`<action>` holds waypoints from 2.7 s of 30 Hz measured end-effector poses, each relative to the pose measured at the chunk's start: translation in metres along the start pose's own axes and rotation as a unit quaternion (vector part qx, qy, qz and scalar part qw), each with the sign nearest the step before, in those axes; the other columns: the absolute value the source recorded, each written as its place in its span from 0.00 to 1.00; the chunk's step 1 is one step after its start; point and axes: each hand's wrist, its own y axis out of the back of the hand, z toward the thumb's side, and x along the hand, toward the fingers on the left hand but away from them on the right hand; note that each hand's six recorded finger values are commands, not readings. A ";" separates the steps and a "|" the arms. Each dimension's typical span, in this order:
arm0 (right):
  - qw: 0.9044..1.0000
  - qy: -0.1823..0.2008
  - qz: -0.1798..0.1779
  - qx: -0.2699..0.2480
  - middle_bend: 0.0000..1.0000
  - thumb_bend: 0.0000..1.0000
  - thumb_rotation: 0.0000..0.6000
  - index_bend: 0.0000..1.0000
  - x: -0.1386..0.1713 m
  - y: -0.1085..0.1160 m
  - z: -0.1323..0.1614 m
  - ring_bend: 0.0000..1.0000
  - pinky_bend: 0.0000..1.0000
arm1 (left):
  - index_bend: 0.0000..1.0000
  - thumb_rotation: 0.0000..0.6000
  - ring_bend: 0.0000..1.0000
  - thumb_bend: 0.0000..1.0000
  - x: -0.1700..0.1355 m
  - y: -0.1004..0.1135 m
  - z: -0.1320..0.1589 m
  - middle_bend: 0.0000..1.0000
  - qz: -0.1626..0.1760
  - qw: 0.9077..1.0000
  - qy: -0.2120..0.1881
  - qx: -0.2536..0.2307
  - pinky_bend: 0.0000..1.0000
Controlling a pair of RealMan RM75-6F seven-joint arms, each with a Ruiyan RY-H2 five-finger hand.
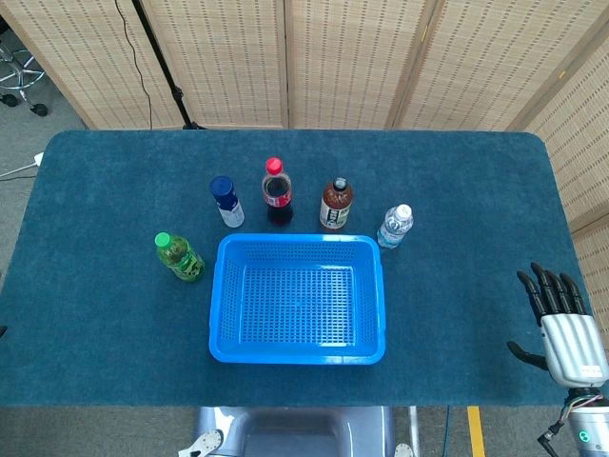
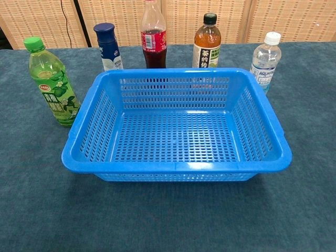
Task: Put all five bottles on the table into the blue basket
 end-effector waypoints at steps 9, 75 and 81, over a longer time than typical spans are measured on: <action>0.999 0.001 -0.001 -0.034 0.00 0.00 1.00 0.00 -0.027 -0.008 -0.008 0.00 0.00 | 0.00 1.00 0.00 0.07 -0.004 0.001 0.001 0.00 0.004 1.000 -0.004 -0.002 0.00; 0.882 0.045 0.174 -0.436 0.05 0.00 1.00 0.00 -0.265 -0.131 0.080 0.09 0.08 | 0.00 1.00 0.00 0.07 0.028 -0.019 0.004 0.00 -0.028 0.998 0.043 0.020 0.00; 0.881 0.035 0.173 -0.440 0.34 0.00 1.00 0.24 -0.268 -0.139 0.084 0.33 0.32 | 0.00 1.00 0.00 0.07 0.029 -0.021 0.004 0.00 -0.031 0.998 0.044 0.022 0.00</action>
